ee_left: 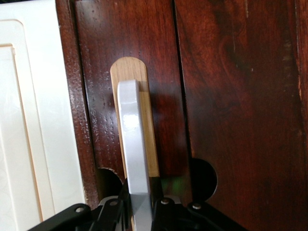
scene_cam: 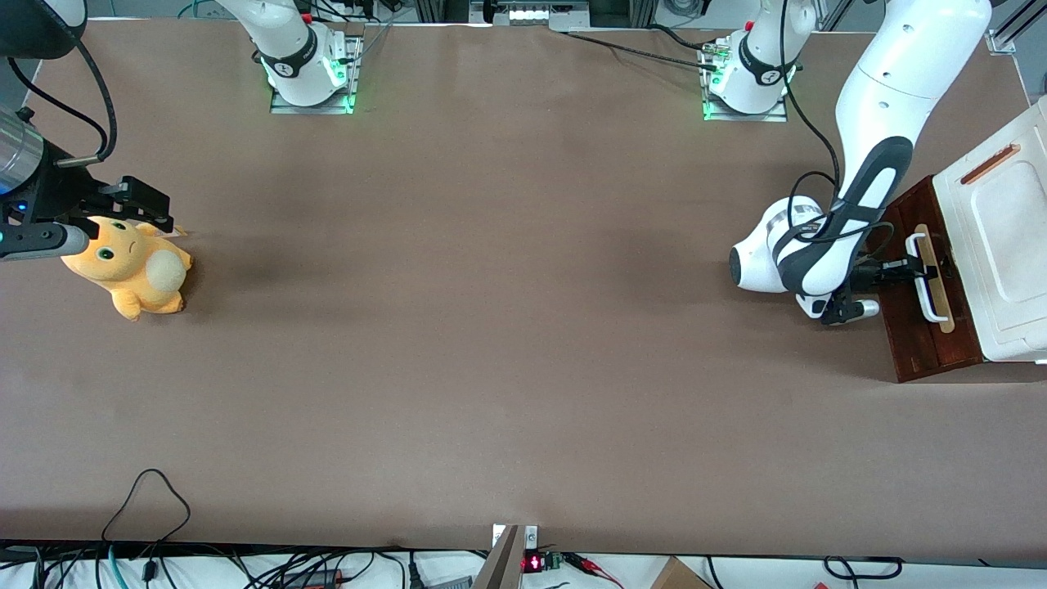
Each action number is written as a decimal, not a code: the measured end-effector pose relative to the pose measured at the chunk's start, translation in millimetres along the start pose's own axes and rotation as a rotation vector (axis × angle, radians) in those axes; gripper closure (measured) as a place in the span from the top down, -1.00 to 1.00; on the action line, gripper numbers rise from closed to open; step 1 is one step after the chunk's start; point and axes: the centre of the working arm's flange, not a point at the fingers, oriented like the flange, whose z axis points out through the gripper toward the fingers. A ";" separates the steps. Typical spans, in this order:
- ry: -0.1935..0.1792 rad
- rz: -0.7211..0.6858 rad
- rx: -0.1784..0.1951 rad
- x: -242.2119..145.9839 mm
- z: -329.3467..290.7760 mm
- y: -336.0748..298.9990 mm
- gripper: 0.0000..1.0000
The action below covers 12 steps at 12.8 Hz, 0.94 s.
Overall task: Open lower drawer with left arm only
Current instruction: 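Pull the handle with the left gripper, sliding the drawer out of the cabinet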
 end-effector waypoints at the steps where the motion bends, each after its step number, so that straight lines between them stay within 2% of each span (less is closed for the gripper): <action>1: 0.001 0.000 0.000 0.1 -0.4 0.0 -0.62; 4: 0.014 -0.002 -0.001 0.1 -9.4 0.4 -0.62; 9: 0.097 -0.018 -0.034 -4.6 -88.8 -2.4 -0.63; 12: 0.127 -0.023 -0.052 -5.6 -118.4 -4.4 -0.63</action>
